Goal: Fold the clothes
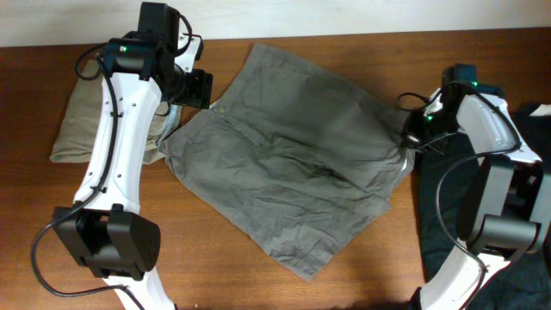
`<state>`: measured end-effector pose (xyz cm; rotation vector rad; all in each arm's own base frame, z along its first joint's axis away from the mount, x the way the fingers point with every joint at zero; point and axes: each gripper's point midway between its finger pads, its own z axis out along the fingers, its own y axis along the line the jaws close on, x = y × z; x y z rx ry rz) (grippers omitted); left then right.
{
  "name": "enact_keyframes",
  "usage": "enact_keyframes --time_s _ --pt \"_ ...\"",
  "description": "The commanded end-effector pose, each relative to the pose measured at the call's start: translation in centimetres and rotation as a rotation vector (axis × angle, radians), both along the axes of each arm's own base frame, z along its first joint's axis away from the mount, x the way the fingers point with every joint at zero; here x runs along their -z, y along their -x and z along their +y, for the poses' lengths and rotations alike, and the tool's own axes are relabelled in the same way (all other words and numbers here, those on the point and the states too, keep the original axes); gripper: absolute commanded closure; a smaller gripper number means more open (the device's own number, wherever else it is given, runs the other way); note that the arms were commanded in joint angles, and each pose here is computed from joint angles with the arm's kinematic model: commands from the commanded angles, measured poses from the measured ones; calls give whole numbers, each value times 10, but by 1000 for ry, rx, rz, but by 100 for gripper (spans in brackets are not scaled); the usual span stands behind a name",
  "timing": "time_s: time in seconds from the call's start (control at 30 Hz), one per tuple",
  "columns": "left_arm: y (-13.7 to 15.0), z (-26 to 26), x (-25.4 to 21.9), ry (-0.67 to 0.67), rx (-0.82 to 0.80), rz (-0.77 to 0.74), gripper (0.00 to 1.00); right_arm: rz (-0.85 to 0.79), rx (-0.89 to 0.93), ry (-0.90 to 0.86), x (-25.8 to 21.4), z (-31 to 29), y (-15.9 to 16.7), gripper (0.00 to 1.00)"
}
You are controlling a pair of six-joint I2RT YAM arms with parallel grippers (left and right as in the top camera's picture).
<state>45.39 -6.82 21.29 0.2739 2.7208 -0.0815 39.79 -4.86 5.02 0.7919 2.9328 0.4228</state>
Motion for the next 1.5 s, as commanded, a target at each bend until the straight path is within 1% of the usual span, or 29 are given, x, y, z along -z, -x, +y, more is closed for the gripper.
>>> enact_keyframes --time_s 0.0,0.03,0.07,0.1,0.17,0.23,0.3,0.33,0.37,0.4,0.47,0.57,0.63,0.73,0.87,0.97,1.03,1.1,1.17,1.2,1.23,1.27,1.33,1.37,1.4,1.47 --pt "0 0 -6 5 2 -14 27 -24 30 71 -8 -25 -2 85" --pt "0 0 -6 5 2 -14 27 -23 32 87 -7 -28 -2 81" --pt "0 0 -6 5 2 -13 27 -21 34 108 -7 -31 -2 73" --pt "1 0 -6 5 2 -10 27 -21 35 116 -7 -33 -2 58" --pt "5 1 -4 2 1 6 26 -38 42 120 -7 -36 -6 51" --pt "12 2 -1 -2 2 37 23 -78 41 131 -9 -39 -15 51" --pt "18 2 1 -6 2 66 23 -135 -4 133 -12 -39 -26 52" --pt "23 3 3 -8 1 87 23 -184 -8 135 -15 -39 -38 66" --pt "26 3 4 -11 2 102 23 -210 -9 137 -17 -40 -44 74" --pt "29 4 6 -12 1 112 23 -233 -8 143 -18 -41 -49 80" --pt "32 4 8 -14 2 128 23 -245 -6 138 -17 -40 -53 84" --pt "35 4 9 -15 2 140 24 -205 -23 118 2 -32 -52 89" --pt "34 5 9 -15 1 138 24 -180 -37 97 15 -24 -52 89" --pt "34 4 9 -15 2 139 23 -160 -25 93 43 -17 -60 92" --pt "34 4 9 -15 1 138 23 -235 97 123 65 -30 -91 95" --pt "34 1 8 5 9 137 23 -335 143 139 57 -42 -115 96" --pt "33 -3 8 25 16 133 22 -370 148 141 42 -48 -125 96" --pt "30 -3 8 25 16 125 22 -408 101 93 12 -42 -134 95" --pt "30 -2 15 11 25 143 22 -462 31 48 -25 -32 -140 88" --pt "34 10 31 -53 6 184 23 -509 -15 20 -66 -24 -142 85" --pt "36 15 39 -79 -3 205 23 -533 -36 6 -89 -19 -141 83" --pt "39 20 51 -101 -12 236 23 -555 -52 -4 -108 -16 -139 82" --pt "46 30 79 -100 -56 307 24 -599 -74 -33 -158 -6 -127 77" --pt "47 38 97 -99 -83 339 24 -624 -90 -58 -185 3 -117 74" --pt "49 46 114 -97 -103 361 24 -645 -102 -80 -202 10 -109 69" --pt "56 57 134 -96 -128 398 24 -666 -123 -115 -223 20 -94 51"
